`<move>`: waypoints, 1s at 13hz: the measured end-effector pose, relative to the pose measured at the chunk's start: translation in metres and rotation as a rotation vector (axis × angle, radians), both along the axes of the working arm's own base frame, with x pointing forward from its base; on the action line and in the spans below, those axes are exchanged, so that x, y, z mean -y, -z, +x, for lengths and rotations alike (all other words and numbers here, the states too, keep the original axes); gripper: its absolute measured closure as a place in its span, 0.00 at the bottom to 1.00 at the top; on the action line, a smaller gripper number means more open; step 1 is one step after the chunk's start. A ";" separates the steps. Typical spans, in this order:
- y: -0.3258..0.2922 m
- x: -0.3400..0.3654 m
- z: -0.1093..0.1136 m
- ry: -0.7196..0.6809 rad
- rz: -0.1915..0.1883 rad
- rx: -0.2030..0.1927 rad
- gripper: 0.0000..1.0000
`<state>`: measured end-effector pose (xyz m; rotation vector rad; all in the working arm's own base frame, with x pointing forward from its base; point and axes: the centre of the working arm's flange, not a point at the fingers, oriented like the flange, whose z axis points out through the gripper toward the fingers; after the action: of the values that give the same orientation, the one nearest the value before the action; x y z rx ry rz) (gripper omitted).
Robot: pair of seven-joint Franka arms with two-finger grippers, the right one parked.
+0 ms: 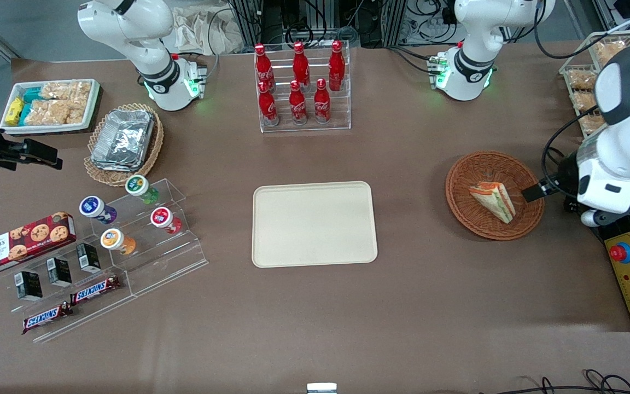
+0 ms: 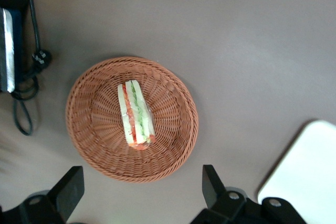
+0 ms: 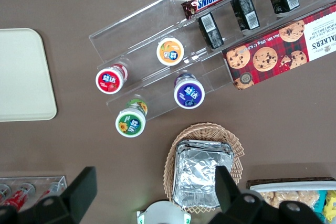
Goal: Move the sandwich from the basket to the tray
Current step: 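Lower the open left gripper over the wrapped sandwich in the wicker basket, then close the left gripper on the sandwich's wrapped edge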
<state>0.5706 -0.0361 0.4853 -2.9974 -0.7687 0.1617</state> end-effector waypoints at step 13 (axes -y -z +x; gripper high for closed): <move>0.175 -0.003 -0.073 -0.198 0.088 0.025 0.00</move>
<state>0.4973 -0.0332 0.3108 -2.8423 -1.0458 0.0940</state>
